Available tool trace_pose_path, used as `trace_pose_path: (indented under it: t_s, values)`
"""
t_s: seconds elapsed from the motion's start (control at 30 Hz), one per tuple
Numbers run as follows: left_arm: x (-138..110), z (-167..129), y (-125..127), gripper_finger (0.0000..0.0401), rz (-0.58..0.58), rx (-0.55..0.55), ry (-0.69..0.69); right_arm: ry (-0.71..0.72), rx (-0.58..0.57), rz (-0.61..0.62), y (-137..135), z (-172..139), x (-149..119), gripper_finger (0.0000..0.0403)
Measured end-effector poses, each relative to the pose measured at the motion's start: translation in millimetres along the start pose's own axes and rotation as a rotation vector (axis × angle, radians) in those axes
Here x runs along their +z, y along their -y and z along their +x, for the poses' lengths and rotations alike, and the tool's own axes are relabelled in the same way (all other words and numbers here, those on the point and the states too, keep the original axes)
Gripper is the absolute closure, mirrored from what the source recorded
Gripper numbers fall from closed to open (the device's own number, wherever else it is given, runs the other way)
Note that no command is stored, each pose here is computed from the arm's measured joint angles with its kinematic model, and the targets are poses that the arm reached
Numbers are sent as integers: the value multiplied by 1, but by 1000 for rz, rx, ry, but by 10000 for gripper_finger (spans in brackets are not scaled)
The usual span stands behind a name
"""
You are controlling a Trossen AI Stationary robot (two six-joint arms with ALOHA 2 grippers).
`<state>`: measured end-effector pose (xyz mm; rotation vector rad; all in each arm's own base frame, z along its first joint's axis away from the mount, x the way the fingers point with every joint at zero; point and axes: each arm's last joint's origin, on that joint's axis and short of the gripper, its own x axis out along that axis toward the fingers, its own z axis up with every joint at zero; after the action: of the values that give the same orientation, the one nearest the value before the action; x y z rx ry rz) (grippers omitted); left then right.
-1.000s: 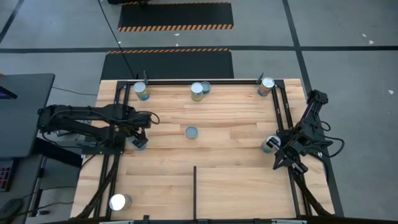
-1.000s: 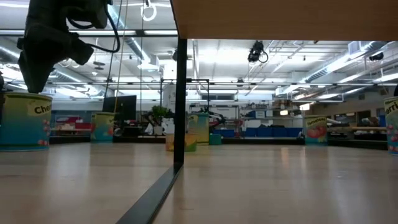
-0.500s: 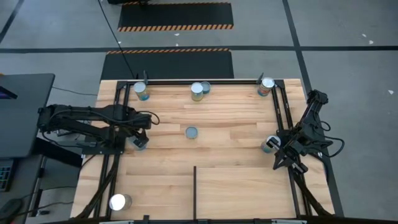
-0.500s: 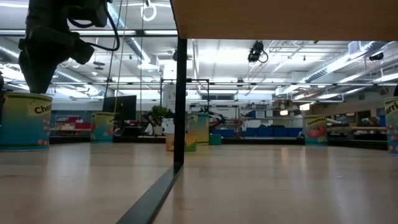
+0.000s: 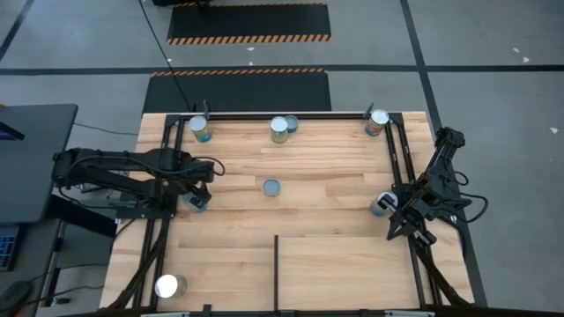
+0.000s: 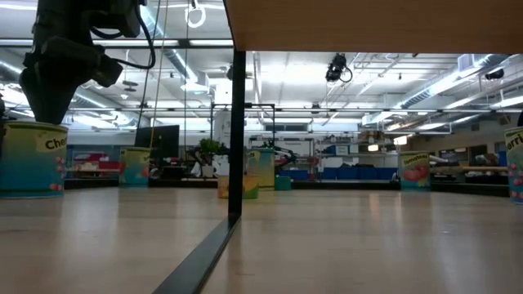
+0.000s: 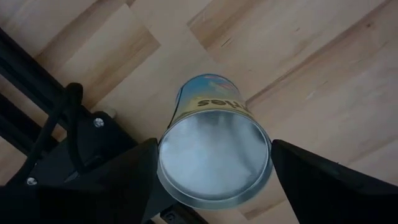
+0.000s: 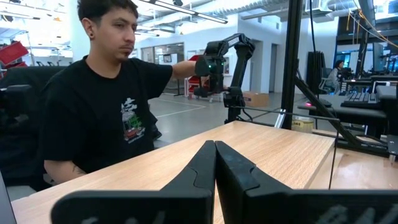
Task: Pick and place cans onto a shelf
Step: Put the left canned cherries on the shelf
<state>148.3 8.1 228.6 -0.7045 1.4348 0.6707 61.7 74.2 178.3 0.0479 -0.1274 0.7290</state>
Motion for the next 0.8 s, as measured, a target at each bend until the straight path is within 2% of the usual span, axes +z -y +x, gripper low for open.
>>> trace_pose_path:
  t_s: [0.23,0.67,0.8]
  values:
    - [0,0,-1,83,32,-2,18,2,0,0,0,0,0,387]
    - [3,1,3,83,22,-31,55,3,0,1,0,0,0,387]
    - [3,1,1,100,24,-12,49,3,0,1,0,0,0,387]
